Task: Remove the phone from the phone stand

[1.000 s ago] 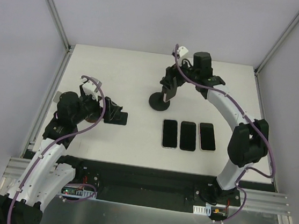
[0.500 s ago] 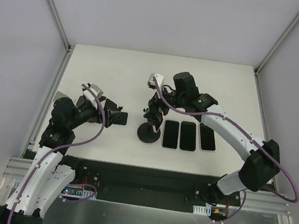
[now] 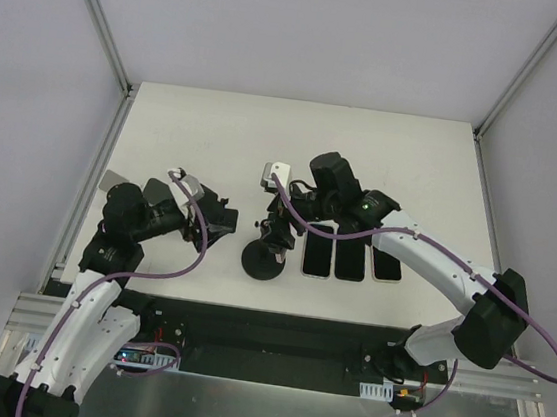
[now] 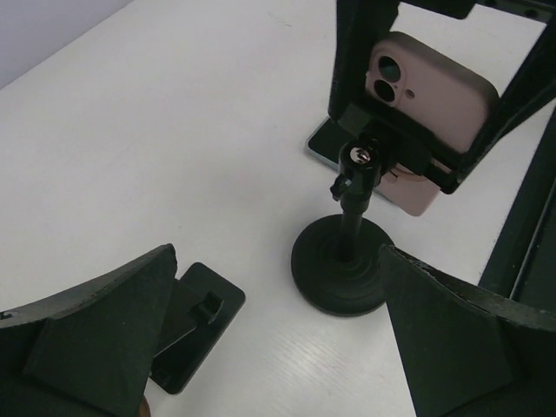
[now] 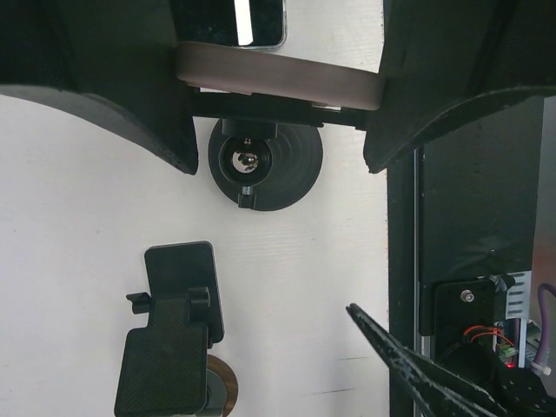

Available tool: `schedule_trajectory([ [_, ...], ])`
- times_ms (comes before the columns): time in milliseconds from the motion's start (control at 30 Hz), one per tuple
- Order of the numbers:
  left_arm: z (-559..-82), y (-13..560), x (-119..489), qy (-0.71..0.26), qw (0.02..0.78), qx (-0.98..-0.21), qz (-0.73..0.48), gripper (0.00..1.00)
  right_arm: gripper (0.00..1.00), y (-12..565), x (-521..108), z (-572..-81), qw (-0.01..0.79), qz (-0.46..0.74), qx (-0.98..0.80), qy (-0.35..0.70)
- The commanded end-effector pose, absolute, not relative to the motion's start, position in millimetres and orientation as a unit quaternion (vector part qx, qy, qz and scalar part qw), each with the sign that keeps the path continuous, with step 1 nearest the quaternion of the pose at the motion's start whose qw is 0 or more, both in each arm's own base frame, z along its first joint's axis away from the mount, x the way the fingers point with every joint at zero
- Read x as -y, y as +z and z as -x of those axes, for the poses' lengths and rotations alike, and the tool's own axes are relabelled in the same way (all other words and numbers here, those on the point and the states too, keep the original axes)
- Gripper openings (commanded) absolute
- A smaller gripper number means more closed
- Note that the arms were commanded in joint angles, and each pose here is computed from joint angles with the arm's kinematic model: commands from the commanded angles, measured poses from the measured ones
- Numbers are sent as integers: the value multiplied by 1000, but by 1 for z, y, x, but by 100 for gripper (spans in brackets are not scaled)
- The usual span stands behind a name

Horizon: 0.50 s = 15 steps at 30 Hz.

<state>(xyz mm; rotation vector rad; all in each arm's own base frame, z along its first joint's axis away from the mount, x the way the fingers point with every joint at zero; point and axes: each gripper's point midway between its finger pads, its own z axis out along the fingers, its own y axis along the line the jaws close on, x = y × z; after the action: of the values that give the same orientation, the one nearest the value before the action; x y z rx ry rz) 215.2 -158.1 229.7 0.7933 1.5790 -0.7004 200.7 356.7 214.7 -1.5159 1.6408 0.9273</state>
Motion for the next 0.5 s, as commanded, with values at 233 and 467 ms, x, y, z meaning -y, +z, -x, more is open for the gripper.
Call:
schedule_trajectory([
  [233,-186,216,188,-376,539,-600,-456,99,90,254,-348,-171,364,604,-598,381],
  [467,-183,215,211,-405,504,-585,-490,98,96,278,-348,-174,393,588,-595,381],
])
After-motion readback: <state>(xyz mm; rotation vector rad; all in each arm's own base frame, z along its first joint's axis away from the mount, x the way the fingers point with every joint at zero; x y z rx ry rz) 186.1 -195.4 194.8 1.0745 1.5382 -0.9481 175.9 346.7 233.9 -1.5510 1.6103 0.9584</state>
